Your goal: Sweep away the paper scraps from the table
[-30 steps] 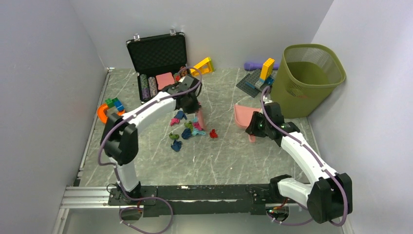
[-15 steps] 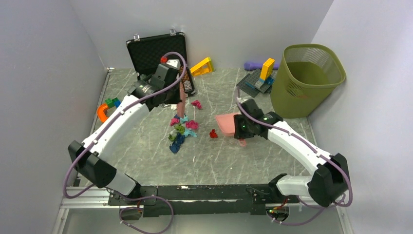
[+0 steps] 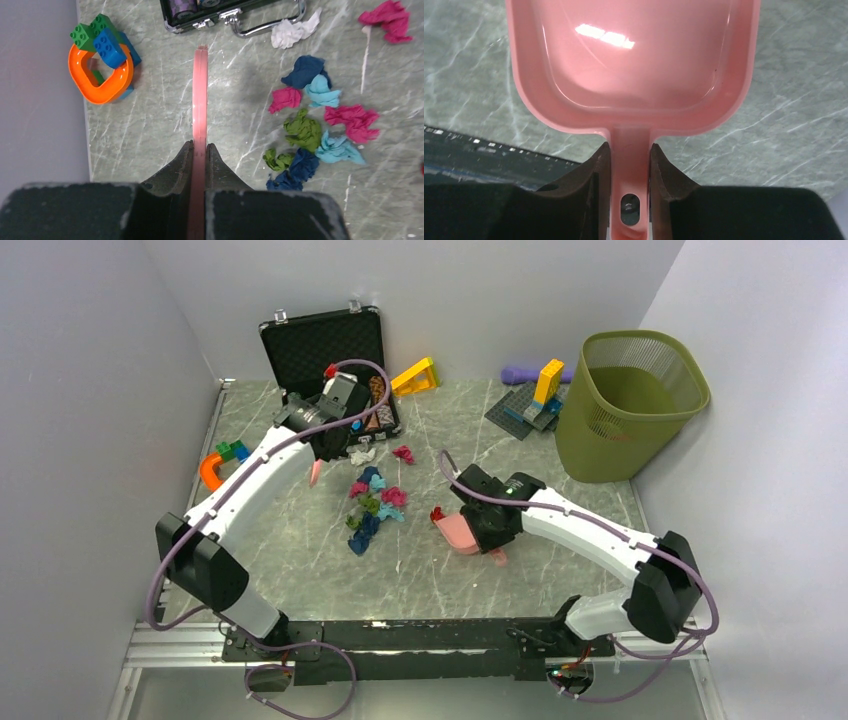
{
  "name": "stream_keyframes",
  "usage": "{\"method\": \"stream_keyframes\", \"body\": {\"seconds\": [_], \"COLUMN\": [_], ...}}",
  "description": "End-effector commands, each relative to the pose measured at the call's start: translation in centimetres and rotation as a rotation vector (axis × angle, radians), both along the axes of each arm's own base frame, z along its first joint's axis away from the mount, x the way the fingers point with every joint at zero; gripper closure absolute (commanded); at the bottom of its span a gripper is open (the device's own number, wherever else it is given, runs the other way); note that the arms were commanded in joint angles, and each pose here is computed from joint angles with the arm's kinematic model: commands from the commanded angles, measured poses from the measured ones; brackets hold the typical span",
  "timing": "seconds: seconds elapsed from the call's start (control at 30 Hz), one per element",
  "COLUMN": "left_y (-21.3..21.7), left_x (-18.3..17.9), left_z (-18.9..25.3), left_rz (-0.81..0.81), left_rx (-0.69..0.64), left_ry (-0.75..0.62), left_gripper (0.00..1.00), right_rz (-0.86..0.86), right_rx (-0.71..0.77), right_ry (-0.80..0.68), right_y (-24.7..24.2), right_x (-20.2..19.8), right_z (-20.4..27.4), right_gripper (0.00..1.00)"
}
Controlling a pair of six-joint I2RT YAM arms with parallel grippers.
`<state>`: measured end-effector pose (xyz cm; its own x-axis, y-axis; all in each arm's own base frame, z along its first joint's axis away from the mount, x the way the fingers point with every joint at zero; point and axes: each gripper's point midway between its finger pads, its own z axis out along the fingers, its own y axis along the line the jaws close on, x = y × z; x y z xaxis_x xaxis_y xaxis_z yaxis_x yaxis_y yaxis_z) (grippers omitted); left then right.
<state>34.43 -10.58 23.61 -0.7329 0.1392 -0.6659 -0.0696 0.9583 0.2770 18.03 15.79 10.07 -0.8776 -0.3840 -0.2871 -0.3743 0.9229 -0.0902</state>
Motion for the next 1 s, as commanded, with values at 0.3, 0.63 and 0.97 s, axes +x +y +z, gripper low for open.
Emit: {"method": "stream_keyframes", "body": {"seconds": [0.3,0.63,0.97], "left_y": [-1.1,-3.7,-8.5], "left_x": [-0.3,0.0,-1.0], "left_z": [-6.5,-7.7,-8.6], "left_rz": [-0.082,-0.178,-0.323], "left_rx": [0.054,-0.091,-0.311], "left_ry": [0.195,0.226,0.289], "left_gripper": [1.00,1.00,1.00], "right_rz": [0.254,0.267,0.306], "right_rx": [0.159,0.058,0.119], "right_ry": [0.156,0.149,0.091], "right_y": [5.5,8.2,12.9], "right_x": [-6.2,-5.9,-0.2], "right_z": [-0.2,-2.8,-3.9], "right_gripper": [1.00,1.00,1.00]}}
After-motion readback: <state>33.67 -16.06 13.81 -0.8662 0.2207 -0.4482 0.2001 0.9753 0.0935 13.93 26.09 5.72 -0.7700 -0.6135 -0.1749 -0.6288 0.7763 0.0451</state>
